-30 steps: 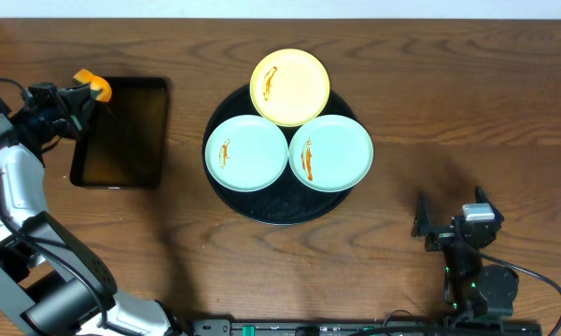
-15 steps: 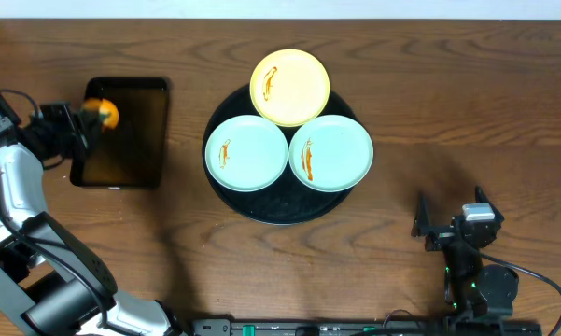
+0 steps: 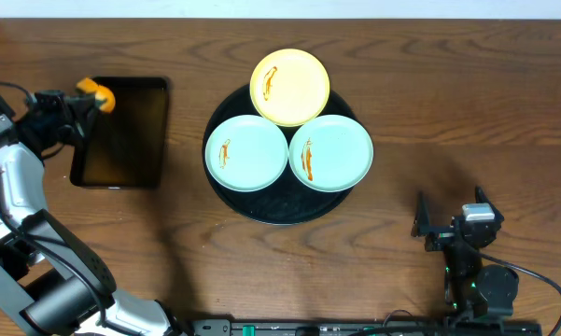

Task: Clean dirty plates on tray and stack at the side
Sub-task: 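Carry the sponge with the left gripper over the left green plate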

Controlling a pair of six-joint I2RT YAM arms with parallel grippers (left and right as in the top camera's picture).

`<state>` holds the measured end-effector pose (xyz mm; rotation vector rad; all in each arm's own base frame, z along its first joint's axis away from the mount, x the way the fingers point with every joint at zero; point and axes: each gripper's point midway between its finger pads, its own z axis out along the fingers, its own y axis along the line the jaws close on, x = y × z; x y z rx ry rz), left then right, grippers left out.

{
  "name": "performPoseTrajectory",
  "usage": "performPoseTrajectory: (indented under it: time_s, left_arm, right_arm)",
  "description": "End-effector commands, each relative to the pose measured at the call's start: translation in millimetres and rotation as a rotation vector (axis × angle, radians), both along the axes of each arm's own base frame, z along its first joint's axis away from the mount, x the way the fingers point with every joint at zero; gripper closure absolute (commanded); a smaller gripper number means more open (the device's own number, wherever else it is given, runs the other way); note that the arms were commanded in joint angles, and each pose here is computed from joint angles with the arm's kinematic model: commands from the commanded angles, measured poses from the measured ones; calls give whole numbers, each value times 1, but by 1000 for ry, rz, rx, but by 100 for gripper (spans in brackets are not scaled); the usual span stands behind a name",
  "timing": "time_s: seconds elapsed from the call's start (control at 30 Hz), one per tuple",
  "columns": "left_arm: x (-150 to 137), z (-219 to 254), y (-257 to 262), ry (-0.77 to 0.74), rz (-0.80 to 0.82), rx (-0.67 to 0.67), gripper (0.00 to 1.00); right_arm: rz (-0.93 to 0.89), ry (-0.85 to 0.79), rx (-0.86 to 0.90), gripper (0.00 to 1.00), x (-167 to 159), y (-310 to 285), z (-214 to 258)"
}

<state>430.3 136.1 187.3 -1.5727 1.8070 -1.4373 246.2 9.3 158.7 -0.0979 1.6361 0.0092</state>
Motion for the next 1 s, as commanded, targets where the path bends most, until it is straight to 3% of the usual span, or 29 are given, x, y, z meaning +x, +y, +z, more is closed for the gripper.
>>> performPoseTrajectory:
  time_s: [0.0,0.07,0.2,0.3,0.4,0.57,0.77,0.97]
  left_arm:
    - [0,13,-11,-24,-40,-99,93]
    - [-2,-4,-1,23,-5,-9,93]
    - [-37,-58,0,326,59,84,92]
    - [-44,-61,-9,355,27,66,92]
    - [-35,-41,-23,246,-37,-14,92]
    - [-4,30,-38,-176,-222,-45,92]
    - [-2,88,-41,-408,-277,90,93]
    - [-13,156,-48,-619,-260,358,93]
  right_arm:
    - [6,0,-9,1,0,2,-1]
    - [6,0,-9,1,0,2,-1]
    - [6,0,-9,1,0,2,-1]
    - [6,0,-9,1,0,2,-1]
    - [6,0,-9,1,0,2,-1]
    - [6,0,-9,1,0,2,-1]
    - [6,0,-9,1,0,2,-1]
    - [6,0,-9,1,0,2,-1]
